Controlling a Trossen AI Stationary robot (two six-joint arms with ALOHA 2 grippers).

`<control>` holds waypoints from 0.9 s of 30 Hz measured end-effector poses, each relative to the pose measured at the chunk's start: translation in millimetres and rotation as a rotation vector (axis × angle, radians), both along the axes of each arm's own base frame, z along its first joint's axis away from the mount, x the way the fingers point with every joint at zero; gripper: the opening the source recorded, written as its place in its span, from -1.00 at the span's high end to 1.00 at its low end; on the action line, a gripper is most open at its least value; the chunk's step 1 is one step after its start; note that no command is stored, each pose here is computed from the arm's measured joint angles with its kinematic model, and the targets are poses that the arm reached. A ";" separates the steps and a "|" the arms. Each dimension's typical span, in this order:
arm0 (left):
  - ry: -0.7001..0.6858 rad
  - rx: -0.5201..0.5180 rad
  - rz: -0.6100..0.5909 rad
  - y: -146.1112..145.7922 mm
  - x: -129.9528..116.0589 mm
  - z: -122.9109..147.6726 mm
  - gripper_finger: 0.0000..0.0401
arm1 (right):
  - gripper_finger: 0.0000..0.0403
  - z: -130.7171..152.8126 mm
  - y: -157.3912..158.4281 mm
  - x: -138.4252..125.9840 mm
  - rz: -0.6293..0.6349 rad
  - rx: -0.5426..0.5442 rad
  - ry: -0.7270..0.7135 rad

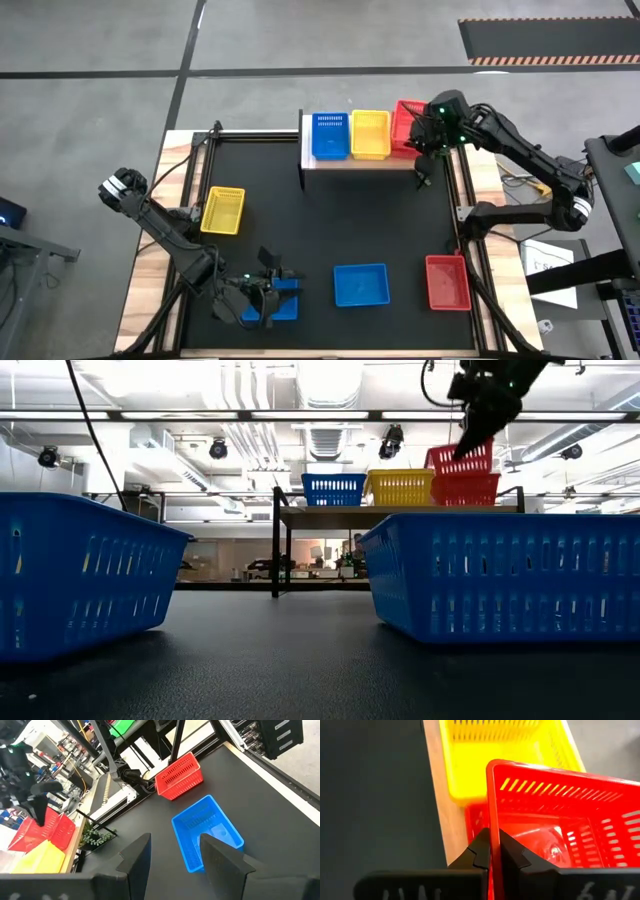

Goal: Stack baskets on shelf by color
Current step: Stack the left red bin on top of the red bin on the shelf

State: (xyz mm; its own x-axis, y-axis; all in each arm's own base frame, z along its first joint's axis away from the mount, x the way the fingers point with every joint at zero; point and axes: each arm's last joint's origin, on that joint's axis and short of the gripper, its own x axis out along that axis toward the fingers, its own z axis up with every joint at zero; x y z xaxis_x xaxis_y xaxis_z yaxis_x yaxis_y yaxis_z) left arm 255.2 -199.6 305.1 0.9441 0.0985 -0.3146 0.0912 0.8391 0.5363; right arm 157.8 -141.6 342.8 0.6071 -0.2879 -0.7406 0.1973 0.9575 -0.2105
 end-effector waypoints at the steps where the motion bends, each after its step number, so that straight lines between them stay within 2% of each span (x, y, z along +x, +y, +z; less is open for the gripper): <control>1: 0.001 0.001 0.000 0.1 -0.1 -0.4 0.23 | 0.96 -3.9 -2.1 -0.1 -0.003 -0.001 0.005; 8: 0.000 -0.001 0.000 0.0 0.0 -0.4 0.23 | 0.93 -23.3 -5.7 -0.7 0.014 0.006 0.045; 15: -0.008 -0.008 0.000 -0.2 0.4 0.5 0.23 | 0.66 -26.9 -5.1 -1.6 0.040 -0.006 0.068; 22: -0.022 -0.049 0.010 -0.5 0.8 1.6 0.23 | 0.31 -8.4 -1.9 -5.7 0.029 -0.018 0.090; 27: -0.023 -0.050 0.010 -0.6 0.8 1.6 0.23 | 0.19 8.9 -0.4 -8.1 0.006 -0.043 0.080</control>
State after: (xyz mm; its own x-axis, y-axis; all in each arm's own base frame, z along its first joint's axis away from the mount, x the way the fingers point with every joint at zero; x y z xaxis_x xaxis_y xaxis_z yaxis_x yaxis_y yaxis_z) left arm 256.0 -200.2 306.7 0.9501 0.0928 -0.2978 0.0707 0.8659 0.4953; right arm 149.7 -142.0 351.7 0.5485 -0.3168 -0.7738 0.1727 0.9484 -0.2659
